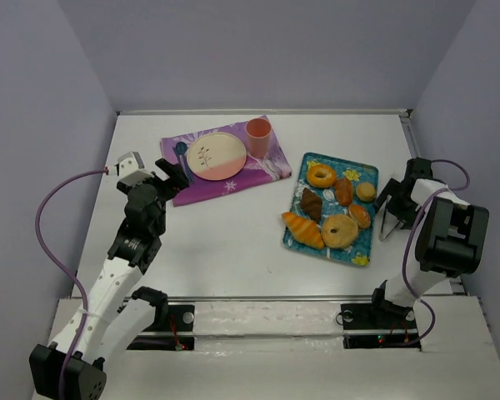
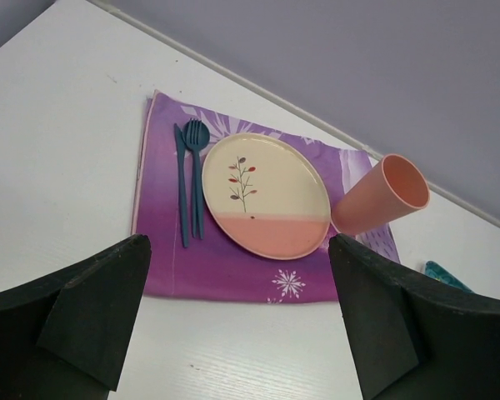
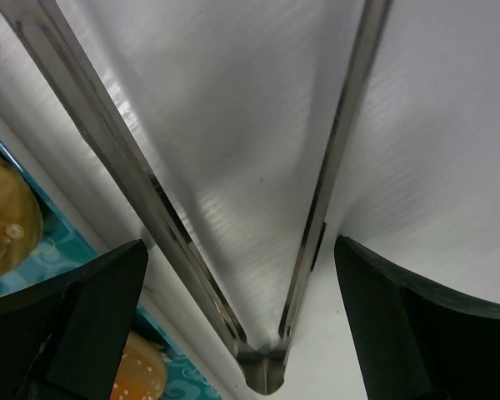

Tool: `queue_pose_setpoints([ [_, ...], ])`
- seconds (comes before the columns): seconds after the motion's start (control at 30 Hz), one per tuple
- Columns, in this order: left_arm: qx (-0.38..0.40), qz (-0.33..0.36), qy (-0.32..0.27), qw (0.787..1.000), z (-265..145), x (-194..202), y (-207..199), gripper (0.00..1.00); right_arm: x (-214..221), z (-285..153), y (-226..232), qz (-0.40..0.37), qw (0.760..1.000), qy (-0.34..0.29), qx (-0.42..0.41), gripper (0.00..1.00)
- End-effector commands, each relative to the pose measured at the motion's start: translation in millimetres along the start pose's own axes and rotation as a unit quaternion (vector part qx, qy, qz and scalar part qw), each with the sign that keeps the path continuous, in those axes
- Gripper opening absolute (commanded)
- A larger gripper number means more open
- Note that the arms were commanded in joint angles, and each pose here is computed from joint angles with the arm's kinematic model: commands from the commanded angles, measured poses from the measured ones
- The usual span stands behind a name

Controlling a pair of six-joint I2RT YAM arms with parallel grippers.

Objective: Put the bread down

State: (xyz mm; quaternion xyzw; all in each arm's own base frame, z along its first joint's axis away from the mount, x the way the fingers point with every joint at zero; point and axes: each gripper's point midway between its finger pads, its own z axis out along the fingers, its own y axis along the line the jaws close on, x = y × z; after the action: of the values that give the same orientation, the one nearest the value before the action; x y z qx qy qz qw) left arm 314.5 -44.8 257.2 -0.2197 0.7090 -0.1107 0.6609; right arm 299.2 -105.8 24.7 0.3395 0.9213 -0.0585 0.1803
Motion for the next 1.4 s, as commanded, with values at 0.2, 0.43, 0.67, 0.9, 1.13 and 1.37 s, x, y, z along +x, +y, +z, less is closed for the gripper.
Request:
queue_pose_setpoints([
  [0.2,0.0,-0.014,-0.044,0.999,-0.9,-19.9,-0.8,0.99,-41.2,34.3,-1.3,-0.016,0.998,-0.043,0.033,0.96],
  [0.43,-0.005,-0.014,-0.047,0.999,-2.6,-21.9,1.5,0.99,-44.9,38.6,2.5,-0.019,0.998,-0.056,0.022,0.76],
  [0.67,-0.001,-0.021,-0.052,0.998,-7.1,-25.6,1.2,0.99,-61.4,-11.9,20.3,-0.031,0.992,-0.108,-0.049,0.41],
  [0.9,0.015,-0.03,-0.055,0.998,-13.5,-30.7,-3.7,0.99,-76.6,-127.7,28.0,-0.022,0.97,-0.207,-0.129,0.36],
  [1.13,0.023,-0.036,-0.061,0.997,-18.2,-34.6,-4.6,0.99,-41.8,-187.5,62.9,-0.078,0.942,-0.18,-0.272,0.38],
  [1.37,0.02,-0.033,-0.059,0.998,-15.2,-34.4,-5.8,0.99,-7.6,-208.9,81.5,-0.14,0.927,-0.138,-0.319,0.4],
])
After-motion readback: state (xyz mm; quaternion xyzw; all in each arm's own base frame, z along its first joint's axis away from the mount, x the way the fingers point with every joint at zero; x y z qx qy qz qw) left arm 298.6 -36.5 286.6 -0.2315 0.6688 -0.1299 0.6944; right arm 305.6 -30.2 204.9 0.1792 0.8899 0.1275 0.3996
